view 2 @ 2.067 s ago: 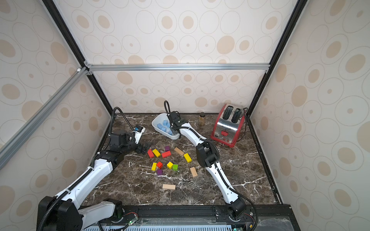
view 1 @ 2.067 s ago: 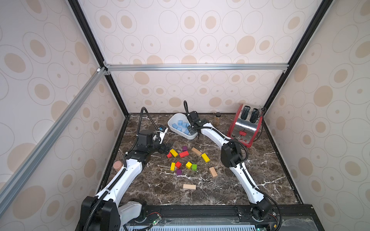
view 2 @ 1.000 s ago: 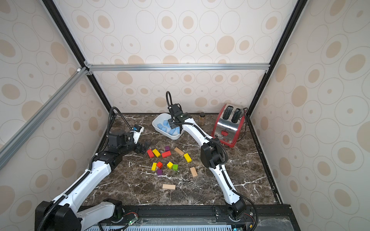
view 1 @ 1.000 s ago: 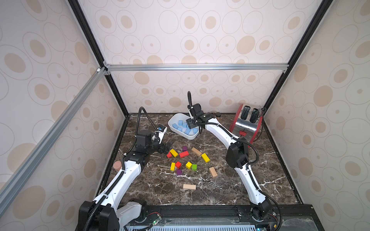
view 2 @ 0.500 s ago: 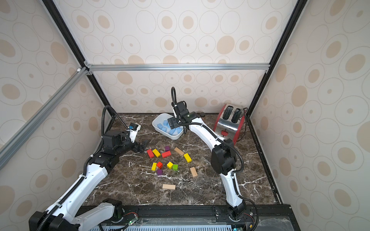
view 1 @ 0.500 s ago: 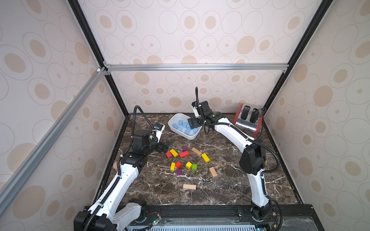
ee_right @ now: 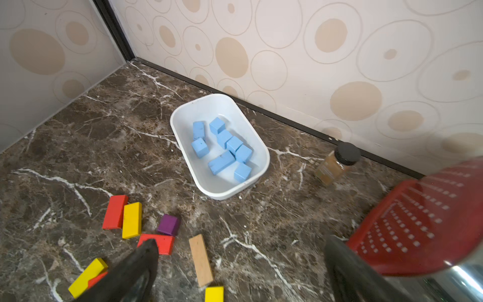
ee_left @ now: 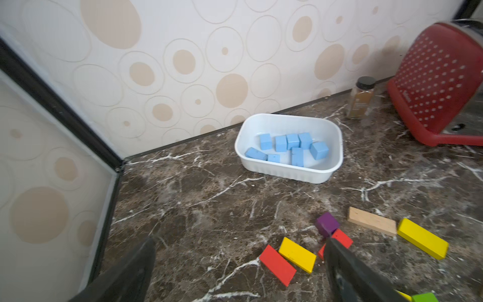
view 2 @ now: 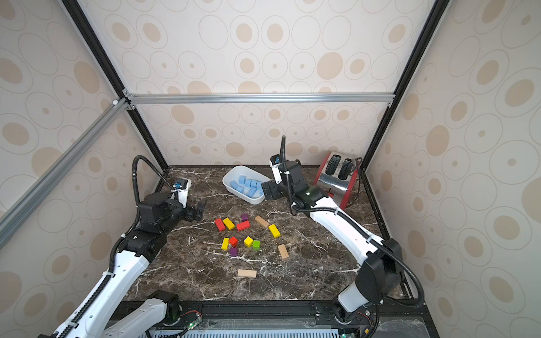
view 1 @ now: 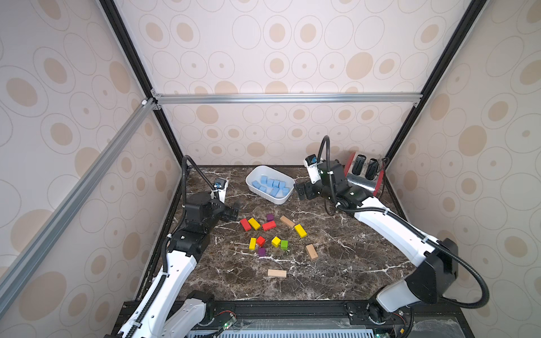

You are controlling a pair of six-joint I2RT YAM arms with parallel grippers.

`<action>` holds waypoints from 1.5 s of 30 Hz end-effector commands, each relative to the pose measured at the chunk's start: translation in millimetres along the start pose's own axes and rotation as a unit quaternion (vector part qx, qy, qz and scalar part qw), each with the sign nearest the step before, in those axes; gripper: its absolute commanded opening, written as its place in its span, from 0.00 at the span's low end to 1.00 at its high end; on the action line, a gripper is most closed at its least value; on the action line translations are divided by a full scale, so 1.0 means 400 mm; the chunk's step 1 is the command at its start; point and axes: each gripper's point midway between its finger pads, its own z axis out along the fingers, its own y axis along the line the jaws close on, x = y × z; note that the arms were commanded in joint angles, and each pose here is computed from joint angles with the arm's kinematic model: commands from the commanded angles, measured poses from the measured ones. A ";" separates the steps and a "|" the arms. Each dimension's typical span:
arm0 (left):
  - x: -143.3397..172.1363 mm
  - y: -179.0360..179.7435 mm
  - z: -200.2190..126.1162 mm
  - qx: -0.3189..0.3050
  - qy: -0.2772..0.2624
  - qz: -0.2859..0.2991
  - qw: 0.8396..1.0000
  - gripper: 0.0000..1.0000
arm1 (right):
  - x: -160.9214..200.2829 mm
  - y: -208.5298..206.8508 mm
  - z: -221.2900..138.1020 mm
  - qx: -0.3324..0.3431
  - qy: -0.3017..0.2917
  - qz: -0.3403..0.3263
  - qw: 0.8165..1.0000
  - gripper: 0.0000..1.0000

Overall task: Pick out the blue building blocks
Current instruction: Reset both arms

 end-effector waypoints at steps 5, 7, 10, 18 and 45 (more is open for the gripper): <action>0.084 0.105 -0.014 -0.128 0.039 0.005 0.991 0.99 | 0.112 -0.121 -0.095 0.085 -0.015 0.010 0.996 1.00; 0.098 0.115 -0.011 -0.143 0.039 0.001 0.989 0.99 | 0.148 -0.155 -0.118 0.107 -0.021 0.018 0.994 1.00; 0.120 0.131 -0.003 -0.167 0.045 -0.004 0.985 0.99 | 0.208 -0.201 -0.150 0.137 -0.031 0.033 0.990 1.00; 0.199 0.191 0.013 -0.262 0.053 -0.025 0.963 0.99 | 0.322 -0.310 -0.221 0.238 -0.112 0.040 0.964 1.00; 0.375 0.176 0.147 -0.291 0.060 -0.042 0.954 0.99 | 0.528 -0.499 -0.076 0.296 -0.095 0.113 0.944 1.00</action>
